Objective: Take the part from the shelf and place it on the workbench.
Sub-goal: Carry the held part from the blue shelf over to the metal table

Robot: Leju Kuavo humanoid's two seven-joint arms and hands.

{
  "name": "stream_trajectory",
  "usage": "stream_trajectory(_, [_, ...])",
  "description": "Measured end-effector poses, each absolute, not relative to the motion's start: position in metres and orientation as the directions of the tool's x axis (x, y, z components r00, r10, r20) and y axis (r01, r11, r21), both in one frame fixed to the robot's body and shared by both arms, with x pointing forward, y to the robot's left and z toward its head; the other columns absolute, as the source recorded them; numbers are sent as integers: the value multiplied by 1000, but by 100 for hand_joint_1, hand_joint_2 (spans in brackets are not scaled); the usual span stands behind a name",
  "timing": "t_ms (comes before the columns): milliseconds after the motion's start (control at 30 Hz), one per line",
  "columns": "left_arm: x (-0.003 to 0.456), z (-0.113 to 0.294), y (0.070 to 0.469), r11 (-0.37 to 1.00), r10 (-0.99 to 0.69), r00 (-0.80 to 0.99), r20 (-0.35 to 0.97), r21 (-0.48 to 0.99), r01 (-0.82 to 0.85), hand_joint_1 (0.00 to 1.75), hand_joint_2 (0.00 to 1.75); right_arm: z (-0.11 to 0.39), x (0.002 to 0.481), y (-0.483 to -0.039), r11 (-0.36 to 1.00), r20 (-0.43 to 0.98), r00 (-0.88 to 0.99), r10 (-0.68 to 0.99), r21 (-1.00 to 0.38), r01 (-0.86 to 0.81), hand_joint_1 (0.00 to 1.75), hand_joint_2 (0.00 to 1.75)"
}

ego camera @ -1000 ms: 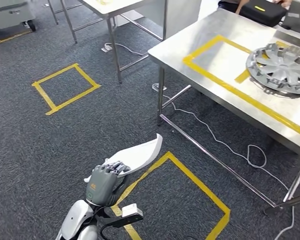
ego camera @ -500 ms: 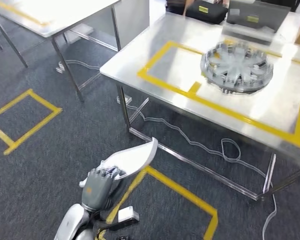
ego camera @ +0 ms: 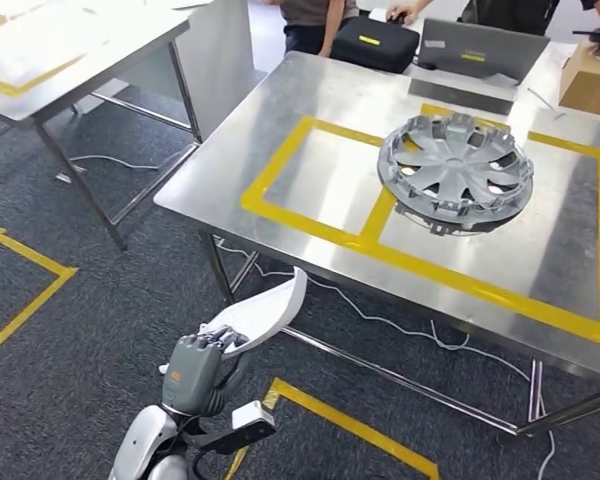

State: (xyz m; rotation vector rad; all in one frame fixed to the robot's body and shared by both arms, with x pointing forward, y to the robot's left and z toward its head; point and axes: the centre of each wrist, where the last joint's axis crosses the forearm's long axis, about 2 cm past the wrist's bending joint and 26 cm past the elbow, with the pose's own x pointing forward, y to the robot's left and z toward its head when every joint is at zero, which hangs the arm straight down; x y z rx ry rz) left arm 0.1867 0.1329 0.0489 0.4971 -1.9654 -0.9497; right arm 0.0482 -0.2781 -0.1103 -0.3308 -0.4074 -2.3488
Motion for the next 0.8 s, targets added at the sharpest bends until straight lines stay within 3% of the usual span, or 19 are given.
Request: stream_trajectory(800, [230, 67, 140, 641, -689, -490, 534, 764, -70, 175, 175, -108, 62, -277, -711, 303, -739, -602, 219, 669, 0, 0])
